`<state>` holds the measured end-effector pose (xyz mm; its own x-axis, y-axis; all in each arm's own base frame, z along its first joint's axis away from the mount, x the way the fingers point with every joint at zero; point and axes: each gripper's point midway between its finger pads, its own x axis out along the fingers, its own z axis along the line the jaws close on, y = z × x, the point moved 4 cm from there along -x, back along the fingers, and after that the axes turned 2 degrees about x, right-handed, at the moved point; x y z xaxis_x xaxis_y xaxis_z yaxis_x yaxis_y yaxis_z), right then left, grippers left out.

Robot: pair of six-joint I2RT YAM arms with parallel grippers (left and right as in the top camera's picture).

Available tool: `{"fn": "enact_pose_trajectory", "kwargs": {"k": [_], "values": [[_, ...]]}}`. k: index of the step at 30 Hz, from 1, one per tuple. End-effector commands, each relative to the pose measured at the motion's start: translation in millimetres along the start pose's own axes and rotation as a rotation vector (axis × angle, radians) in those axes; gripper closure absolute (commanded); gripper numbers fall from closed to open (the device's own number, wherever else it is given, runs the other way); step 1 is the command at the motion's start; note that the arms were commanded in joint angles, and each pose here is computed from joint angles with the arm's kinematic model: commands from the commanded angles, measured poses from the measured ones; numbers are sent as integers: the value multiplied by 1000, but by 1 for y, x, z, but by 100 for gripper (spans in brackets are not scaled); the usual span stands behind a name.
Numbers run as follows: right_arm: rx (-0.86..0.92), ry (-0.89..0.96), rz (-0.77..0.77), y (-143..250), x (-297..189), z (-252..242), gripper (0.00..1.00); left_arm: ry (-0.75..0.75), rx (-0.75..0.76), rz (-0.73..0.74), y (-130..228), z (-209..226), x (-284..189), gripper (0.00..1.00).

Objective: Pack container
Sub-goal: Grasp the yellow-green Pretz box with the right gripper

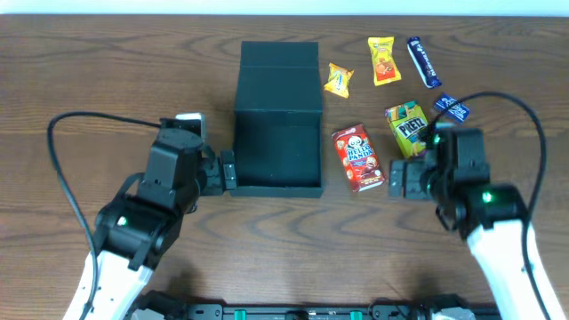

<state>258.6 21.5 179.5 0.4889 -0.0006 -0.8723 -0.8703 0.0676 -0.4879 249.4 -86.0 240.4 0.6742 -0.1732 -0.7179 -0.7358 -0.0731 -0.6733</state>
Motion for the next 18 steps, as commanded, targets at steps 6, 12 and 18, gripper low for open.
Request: {"fn": "enact_pose_trajectory", "kwargs": {"k": [6, 12, 18], "values": [[22, 23, 23, -29, 37, -38, 1, 39, 9, -13, -4, -5, -8, 5], [-14, 39, -23, -50, 74, -47, 1, 77, -12, 4, -2, -10, -8, 5], [-80, 46, -13, -57, 122, -50, 1, 88, -11, 20, 1, -11, -8, 5]]}}
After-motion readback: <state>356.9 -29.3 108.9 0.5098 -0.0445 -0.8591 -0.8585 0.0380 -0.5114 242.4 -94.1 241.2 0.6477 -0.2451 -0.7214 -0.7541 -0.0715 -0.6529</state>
